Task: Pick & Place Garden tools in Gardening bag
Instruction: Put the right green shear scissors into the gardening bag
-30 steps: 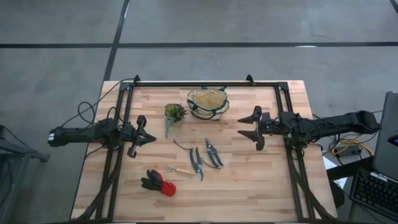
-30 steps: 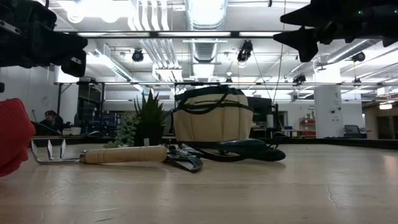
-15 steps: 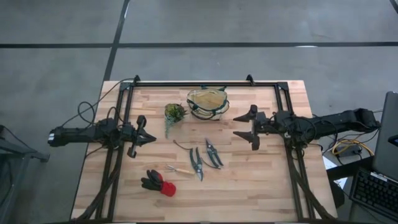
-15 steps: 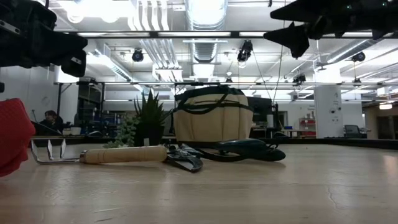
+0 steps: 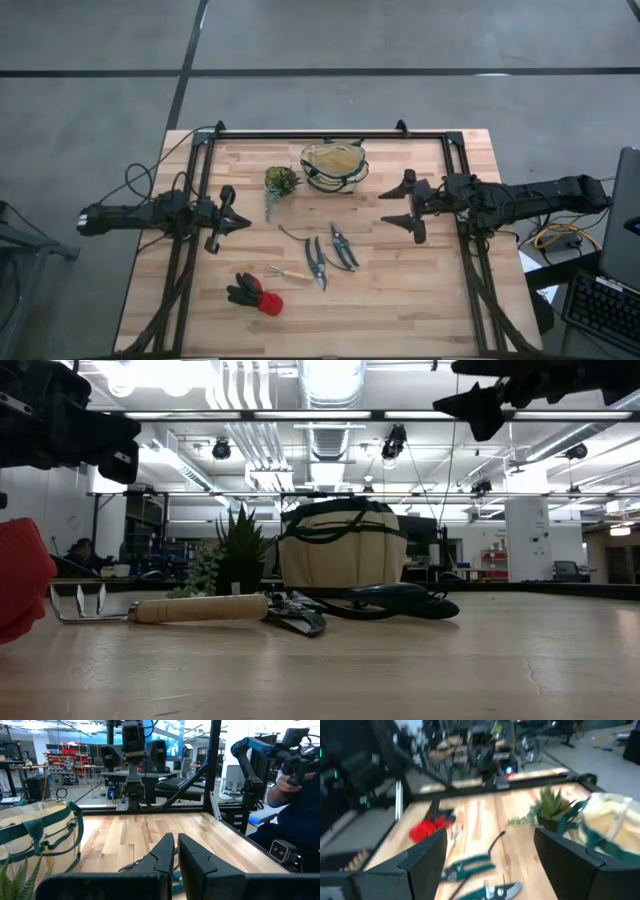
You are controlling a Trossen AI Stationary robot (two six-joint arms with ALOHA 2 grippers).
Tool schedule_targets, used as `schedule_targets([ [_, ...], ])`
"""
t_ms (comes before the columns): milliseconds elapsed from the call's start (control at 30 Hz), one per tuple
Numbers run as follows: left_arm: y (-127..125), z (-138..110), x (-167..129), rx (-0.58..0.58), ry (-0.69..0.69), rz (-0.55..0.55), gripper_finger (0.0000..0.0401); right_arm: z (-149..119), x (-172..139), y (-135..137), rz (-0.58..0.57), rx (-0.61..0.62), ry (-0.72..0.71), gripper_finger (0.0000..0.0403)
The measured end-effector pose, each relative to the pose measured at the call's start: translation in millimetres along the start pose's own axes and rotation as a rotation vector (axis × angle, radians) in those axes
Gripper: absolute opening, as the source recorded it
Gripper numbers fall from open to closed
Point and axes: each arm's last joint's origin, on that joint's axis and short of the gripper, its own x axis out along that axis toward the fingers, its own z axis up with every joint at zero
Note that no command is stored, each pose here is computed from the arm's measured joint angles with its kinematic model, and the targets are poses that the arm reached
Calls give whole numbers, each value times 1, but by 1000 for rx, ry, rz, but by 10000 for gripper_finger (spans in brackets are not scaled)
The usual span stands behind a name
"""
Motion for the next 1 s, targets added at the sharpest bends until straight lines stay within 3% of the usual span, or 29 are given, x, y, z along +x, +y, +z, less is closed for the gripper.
schedule_targets([
  [100,0,0,0,0,0,0,28,-10,13,2,7,-41,65,283],
  [333,0,0,0,0,0,0,28,-29,53,2,-68,10,165,276],
  [500,0,0,0,0,0,0,28,-40,80,13,-16,-22,267,278],
  [800,0,0,0,0,0,0,28,-41,105,33,2,32,411,267],
  [1000,0,0,0,0,0,0,28,-57,114,39,-170,-13,552,255],
])
